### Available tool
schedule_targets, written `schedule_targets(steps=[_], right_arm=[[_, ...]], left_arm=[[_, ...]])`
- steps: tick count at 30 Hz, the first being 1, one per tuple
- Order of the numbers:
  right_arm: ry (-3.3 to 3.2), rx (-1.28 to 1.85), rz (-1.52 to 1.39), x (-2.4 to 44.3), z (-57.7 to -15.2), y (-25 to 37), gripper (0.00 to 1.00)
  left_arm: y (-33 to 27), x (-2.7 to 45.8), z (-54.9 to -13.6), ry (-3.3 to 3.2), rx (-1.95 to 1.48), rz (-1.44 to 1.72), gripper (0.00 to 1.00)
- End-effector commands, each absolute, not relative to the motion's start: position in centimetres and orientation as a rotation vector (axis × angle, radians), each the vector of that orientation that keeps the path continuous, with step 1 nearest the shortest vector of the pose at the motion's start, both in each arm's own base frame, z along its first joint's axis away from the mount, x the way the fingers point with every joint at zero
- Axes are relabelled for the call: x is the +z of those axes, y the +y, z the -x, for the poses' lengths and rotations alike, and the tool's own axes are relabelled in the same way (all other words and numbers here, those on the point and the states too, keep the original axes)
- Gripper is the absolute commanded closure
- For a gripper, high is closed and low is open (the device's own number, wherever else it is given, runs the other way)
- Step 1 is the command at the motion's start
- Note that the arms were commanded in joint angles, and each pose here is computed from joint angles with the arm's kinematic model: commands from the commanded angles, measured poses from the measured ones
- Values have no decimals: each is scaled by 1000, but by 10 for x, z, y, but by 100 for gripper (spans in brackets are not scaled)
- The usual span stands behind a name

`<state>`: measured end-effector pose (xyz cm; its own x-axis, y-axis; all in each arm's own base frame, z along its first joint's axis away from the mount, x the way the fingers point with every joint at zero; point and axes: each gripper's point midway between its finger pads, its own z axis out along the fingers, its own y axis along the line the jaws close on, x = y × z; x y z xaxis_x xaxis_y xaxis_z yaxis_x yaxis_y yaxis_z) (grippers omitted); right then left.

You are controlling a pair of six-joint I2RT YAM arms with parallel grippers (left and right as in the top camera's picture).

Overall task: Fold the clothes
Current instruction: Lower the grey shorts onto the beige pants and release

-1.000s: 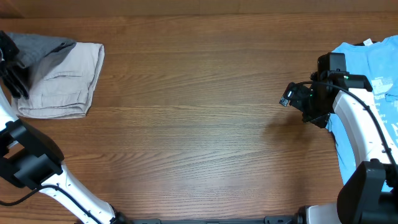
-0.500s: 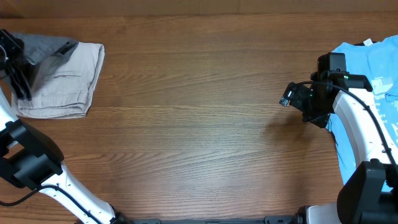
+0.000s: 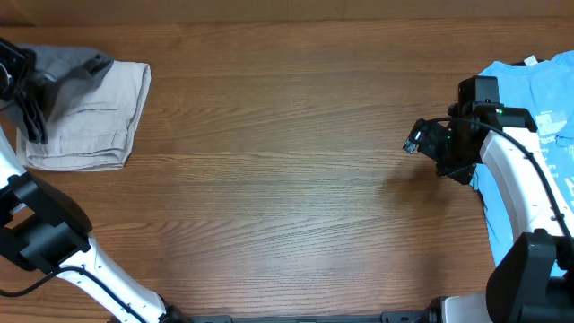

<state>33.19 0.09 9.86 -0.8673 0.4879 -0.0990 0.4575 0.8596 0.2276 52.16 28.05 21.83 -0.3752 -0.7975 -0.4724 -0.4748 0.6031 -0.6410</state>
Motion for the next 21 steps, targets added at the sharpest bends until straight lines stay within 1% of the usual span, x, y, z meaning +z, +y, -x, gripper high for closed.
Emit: schedule_targets(steps=[1, 4, 7, 12, 18, 21], right_arm=[[2867, 283, -730, 102, -334, -1, 0], [2867, 283, -730, 102, -335, -1, 0], [2867, 283, -730, 102, -335, -1, 0], [2866, 283, -729, 102, -335, -1, 0], [2866, 283, -729, 102, -335, -1, 0], [2867, 283, -730, 102, -335, -1, 0]], left_arm=[[260, 260, -538, 1938, -681, 901, 96], [261, 272, -544, 1895, -700, 872, 95], [264, 269, -545, 1905, -647, 864, 96], [244, 231, -549, 2026, -567, 805, 95], [202, 167, -552, 2130, -643, 797, 95], [192, 152, -553, 2132, -693, 804, 96]])
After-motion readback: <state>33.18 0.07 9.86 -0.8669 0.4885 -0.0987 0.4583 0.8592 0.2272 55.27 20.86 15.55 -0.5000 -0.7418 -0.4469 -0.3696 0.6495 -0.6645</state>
